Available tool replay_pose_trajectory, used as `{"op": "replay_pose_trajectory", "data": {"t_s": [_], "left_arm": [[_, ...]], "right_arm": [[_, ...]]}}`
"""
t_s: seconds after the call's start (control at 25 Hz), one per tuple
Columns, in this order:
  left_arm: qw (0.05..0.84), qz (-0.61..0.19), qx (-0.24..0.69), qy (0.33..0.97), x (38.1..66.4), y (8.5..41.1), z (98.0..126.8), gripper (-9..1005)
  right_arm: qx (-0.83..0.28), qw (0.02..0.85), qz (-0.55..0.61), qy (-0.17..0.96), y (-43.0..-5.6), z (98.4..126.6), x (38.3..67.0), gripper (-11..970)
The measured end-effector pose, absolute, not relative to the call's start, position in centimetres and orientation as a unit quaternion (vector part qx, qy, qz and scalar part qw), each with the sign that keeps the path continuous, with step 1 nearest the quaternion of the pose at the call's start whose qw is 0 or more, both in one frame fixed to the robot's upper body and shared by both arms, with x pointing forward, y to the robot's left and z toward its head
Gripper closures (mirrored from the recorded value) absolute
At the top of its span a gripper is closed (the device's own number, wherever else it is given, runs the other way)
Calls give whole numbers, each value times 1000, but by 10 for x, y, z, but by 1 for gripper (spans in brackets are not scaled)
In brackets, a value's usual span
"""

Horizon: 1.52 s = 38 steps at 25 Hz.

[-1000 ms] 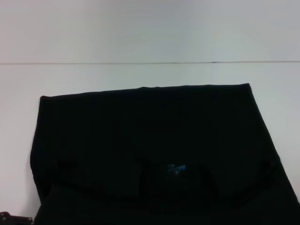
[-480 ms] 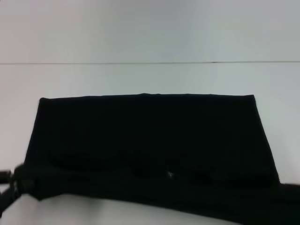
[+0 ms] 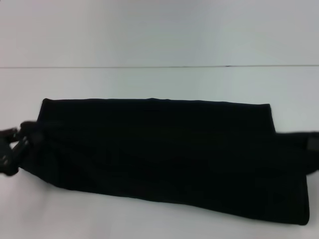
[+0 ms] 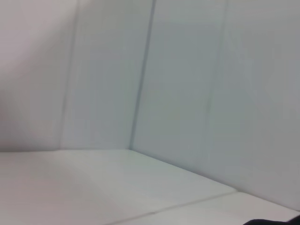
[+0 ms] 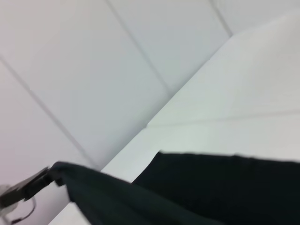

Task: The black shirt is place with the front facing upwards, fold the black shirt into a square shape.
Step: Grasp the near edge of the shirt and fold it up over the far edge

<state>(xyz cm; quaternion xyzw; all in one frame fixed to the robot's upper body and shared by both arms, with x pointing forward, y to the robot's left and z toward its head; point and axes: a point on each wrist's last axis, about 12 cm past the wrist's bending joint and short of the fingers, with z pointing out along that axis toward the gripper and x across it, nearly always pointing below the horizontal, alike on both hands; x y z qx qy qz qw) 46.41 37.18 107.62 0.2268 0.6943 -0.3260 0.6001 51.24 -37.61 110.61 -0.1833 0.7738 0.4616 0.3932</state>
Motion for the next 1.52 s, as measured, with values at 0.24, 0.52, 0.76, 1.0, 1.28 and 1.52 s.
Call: {"op": "replay_pose_trajectory", "data": {"t_s": [0.24,0.52,0.76,1.0,1.28,1.52], "left_arm": [[612,-304,215,698,501,349,1076,928],[614,-272,201,713,537,325,1075,927],[629,-250,176,715,553,321,1079,924],[610,-219,184,739,573,308,1076,920],[604,-183,183,754,584,300,1068,916],[612,-152,141,763,584,309,1061,912]], "right_arm": [[-156,434,430,776,-371,1104,530,901],[-131,462,384,789,-361,1096,553,886],[-120,476,358,795,-355,1096,568,874],[-111,485,332,801,-342,1092,584,861],[-126,482,293,816,-308,1080,602,847],[-128,475,269,828,-292,1072,608,834]]}}
